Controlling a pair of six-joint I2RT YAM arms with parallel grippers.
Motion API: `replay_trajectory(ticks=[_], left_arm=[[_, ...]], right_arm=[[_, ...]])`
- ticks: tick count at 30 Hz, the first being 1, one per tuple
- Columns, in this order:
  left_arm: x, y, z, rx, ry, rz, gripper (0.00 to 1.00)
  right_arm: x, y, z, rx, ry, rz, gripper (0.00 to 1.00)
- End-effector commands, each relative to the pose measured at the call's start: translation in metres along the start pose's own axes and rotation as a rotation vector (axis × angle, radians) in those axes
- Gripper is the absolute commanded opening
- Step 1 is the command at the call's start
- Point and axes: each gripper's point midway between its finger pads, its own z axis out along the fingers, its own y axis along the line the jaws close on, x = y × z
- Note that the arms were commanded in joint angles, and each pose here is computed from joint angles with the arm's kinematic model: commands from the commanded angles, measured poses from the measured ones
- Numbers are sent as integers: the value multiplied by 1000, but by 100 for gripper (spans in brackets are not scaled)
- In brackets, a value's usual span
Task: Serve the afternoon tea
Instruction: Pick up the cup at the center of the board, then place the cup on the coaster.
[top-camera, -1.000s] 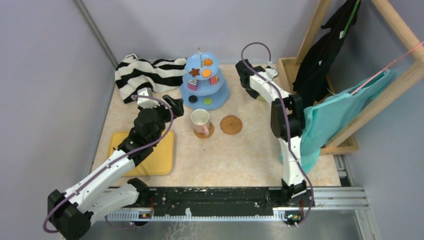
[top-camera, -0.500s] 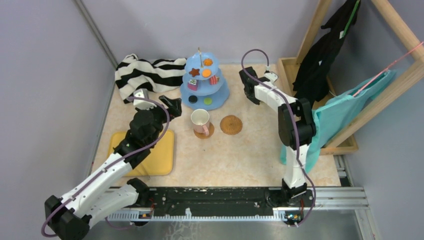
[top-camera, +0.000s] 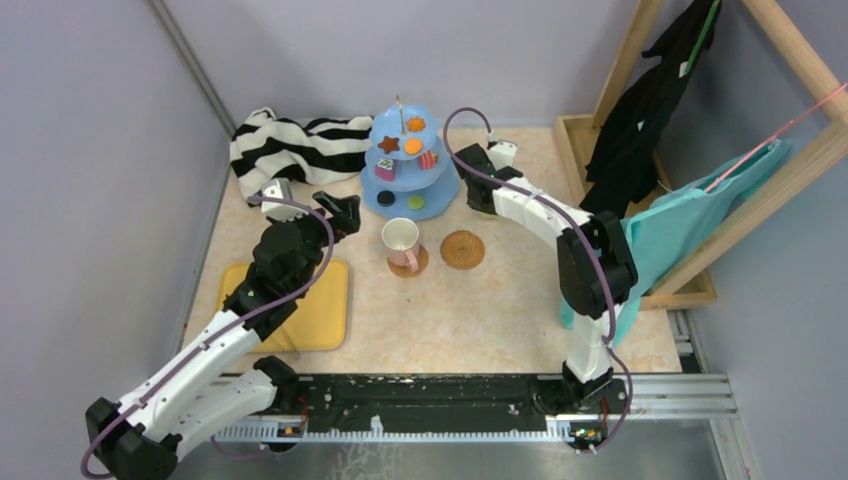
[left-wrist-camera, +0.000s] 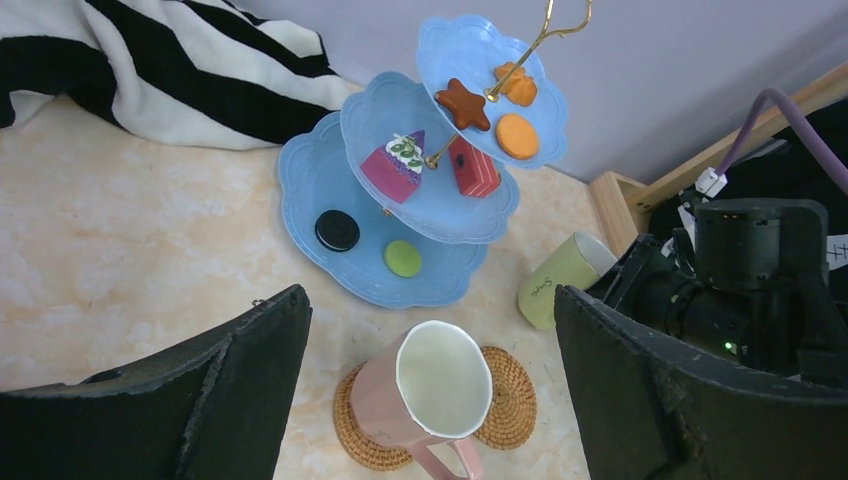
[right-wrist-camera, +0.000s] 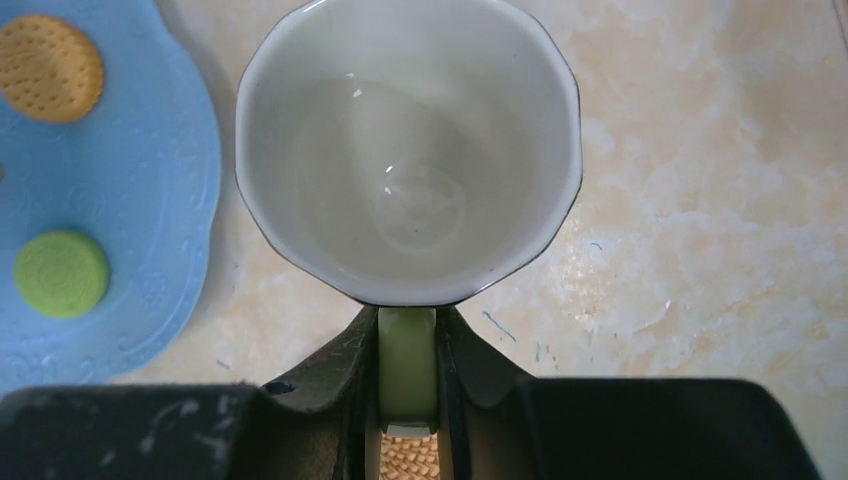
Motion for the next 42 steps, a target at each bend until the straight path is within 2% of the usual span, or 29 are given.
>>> replay_trajectory(ticks=[1, 9, 22, 42], left_arm=[[-14, -7, -5, 24, -19, -16, 96], [-11, -8, -7, 35, -3, -28, 95], [-16, -8, -14, 40, -4, -41, 94], [-5, -5, -12, 32, 20, -42, 93]], right_arm=[[-52, 18, -52, -129, -169, -2, 0], [-25, 14, -73, -172, -164, -101, 0], [7, 32, -137, -308, -257, -225, 0], [42, 37, -134, -396, -284, -270, 0]])
